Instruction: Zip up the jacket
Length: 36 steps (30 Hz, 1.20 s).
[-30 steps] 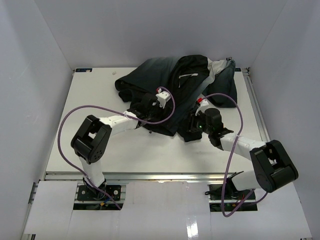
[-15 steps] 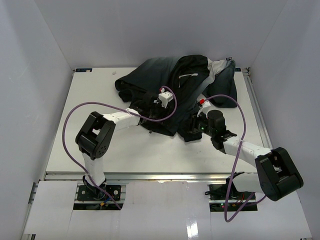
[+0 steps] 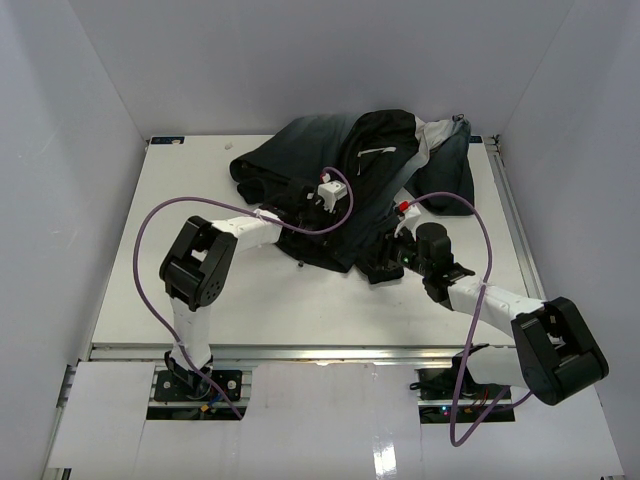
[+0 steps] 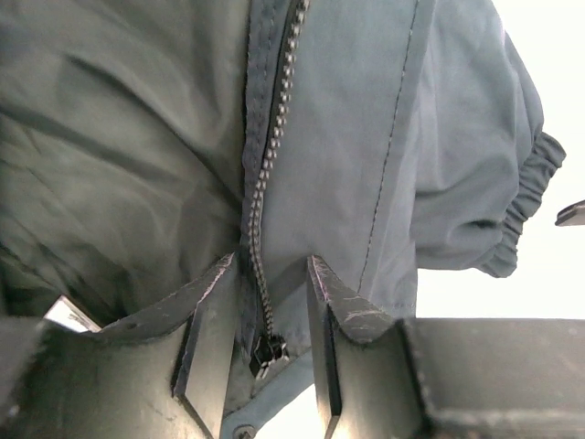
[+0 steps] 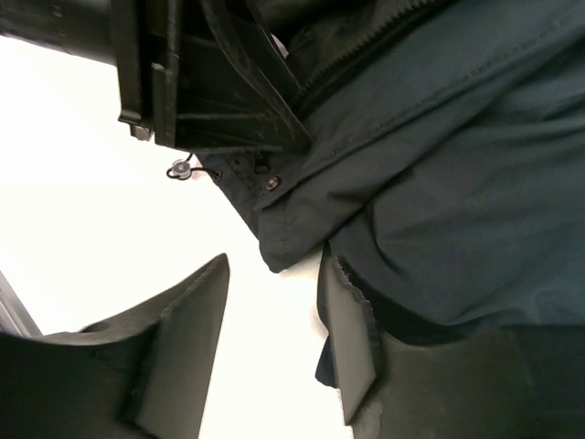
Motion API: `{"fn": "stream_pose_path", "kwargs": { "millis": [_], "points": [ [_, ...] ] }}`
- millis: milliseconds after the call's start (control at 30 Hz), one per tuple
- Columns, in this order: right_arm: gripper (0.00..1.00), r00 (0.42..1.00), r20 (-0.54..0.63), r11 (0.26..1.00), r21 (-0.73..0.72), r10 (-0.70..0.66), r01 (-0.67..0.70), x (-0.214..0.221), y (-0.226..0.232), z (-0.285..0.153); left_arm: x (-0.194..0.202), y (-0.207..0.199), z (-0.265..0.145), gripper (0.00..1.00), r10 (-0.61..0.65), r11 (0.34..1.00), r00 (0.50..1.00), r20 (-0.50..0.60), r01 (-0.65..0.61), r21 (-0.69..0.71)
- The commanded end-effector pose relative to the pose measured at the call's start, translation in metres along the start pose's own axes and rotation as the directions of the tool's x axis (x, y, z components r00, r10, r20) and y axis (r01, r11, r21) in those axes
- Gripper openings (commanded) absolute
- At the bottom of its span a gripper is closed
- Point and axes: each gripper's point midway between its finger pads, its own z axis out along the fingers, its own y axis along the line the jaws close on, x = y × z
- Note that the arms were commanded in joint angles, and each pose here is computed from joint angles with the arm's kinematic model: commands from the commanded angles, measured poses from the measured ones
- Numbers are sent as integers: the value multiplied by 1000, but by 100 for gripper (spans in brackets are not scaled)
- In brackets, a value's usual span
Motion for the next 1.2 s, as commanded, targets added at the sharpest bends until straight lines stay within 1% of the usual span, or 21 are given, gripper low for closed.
{"fn": "stream_pose_path", "kwargs": {
  "millis": [0, 100, 200, 267, 367, 400, 467, 567, 733, 800, 900, 1033, 1167],
  "points": [
    [58, 998, 58, 998, -44, -37, 40, -13, 9, -2, -20, -11, -7, 36, 12, 999, 1000, 23, -13, 47],
    [60, 997, 60, 998, -55, -40, 44, -13, 11, -3, -22, -15, -10, 18, 8, 998, 1000, 27, -10, 56],
    [63, 995, 77, 993, -93, -60, 67, -15, 17, -3, -31, -32, -19, 8, -5, 992, 999, 53, -2, 129],
    [63, 994, 87, 989, -128, -66, 77, -11, 22, -6, -36, -52, -30, 4, -26, 977, 997, 69, 10, 215],
    [64, 991, 116, 971, -219, -67, 92, -9, 37, -11, -43, -78, -47, 2, -52, 943, 994, 95, 17, 331],
    [65, 988, 140, 966, -239, -68, 100, -13, 42, -12, -49, -84, -51, 1, -46, 932, 991, 122, -1, 361],
    [65, 988, 147, 966, -246, -48, 83, -11, 43, -13, -47, -98, -60, 0, -67, 903, 991, 120, 9, 430],
    [65, 988, 151, 968, -243, -27, 63, -9, 41, -14, -47, -110, -68, 0, -75, 871, 988, 136, -1, 491],
    [65, 986, 168, 970, -236, -16, 56, -8, 39, -14, -44, -124, -80, 0, -91, 825, 984, 151, -11, 565],
    [65, 983, 185, 970, -237, -17, 62, -7, 39, -16, -45, -131, -87, 0, -92, 798, 982, 162, -24, 602],
    [66, 976, 216, 965, -247, -27, 82, -10, 41, -19, -46, -136, -93, 0, -95, 776, 981, 168, -33, 629],
    [69, 972, 233, 953, -288, -32, 100, -12, 49, -20, -47, -140, -96, 0, -97, 758, 980, 174, -40, 651],
    [70, 968, 247, 939, -323, -34, 115, -15, 55, -21, -46, -142, -97, 0, -105, 748, 978, 181, -42, 662]
  ]
}}
